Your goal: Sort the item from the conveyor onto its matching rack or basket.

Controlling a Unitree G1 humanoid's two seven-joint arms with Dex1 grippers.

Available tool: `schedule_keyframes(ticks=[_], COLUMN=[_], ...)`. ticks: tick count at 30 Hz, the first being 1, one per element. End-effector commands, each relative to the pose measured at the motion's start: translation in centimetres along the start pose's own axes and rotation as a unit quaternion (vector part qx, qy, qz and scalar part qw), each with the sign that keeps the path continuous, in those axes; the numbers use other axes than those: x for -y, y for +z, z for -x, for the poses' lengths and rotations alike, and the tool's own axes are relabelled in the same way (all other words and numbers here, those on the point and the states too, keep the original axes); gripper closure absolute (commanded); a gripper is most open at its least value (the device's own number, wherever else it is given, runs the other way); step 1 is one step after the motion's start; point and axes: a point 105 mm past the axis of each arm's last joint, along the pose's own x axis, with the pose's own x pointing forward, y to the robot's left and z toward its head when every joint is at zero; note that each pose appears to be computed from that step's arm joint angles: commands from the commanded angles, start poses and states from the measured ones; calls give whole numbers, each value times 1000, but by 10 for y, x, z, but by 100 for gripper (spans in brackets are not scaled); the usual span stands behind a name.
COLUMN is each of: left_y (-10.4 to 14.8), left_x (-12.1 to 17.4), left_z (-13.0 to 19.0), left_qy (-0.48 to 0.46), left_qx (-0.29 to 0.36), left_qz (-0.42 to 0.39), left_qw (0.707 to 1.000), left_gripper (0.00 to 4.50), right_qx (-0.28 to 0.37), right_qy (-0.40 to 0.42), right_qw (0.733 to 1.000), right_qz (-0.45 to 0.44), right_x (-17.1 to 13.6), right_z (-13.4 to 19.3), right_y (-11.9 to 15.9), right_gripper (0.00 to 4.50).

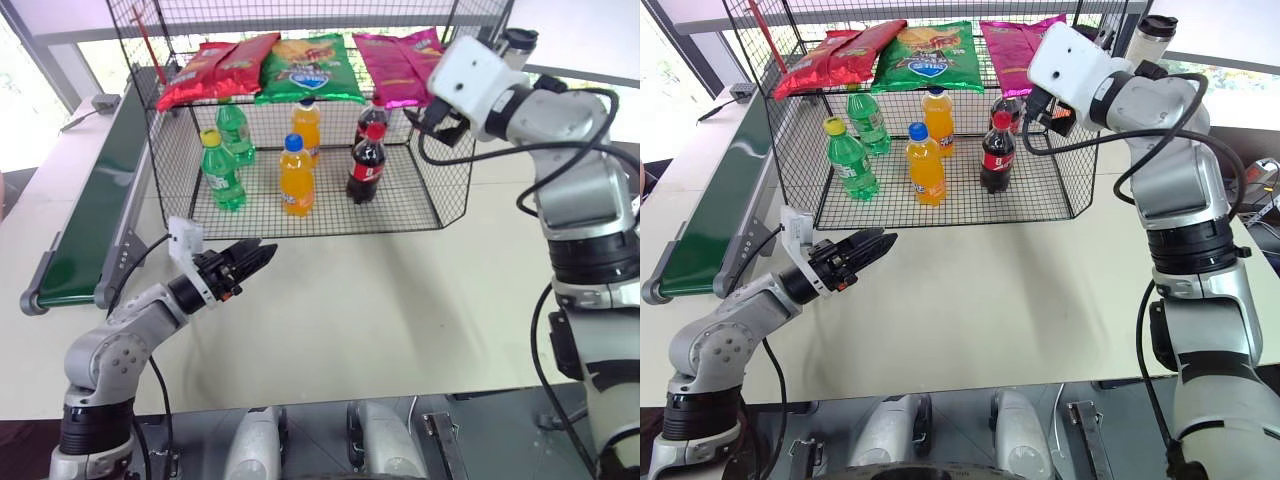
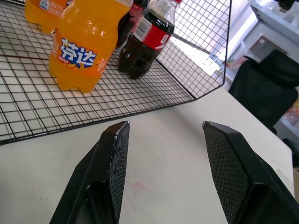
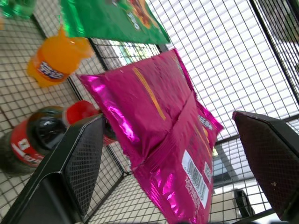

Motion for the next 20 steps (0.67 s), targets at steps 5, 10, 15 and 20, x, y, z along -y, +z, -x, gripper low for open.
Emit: schedule_keyframes(ticks=[5,10,15,20], left_y=[13,19,37,50], left_x=[2,-1,0,6], left_z=[0,-1,11,24], left_qy=[-5,-2,25,35], left_qx=[23,34,59,40], left_qz=[-23,-25,-67,-112], left_qw=[999,999,996,992], left_gripper=[192,192,192,192], right_qx=[55,50,163,163], right_qy=[2,-2,59,112], right_qw=[998,998,961,875], right_qz=[22,35,-217,-442], right_x=[12,18,21,-12], right_z=[25,34,76,104], right_y=[12,5,26,-6], right_gripper=[4,4,4,4])
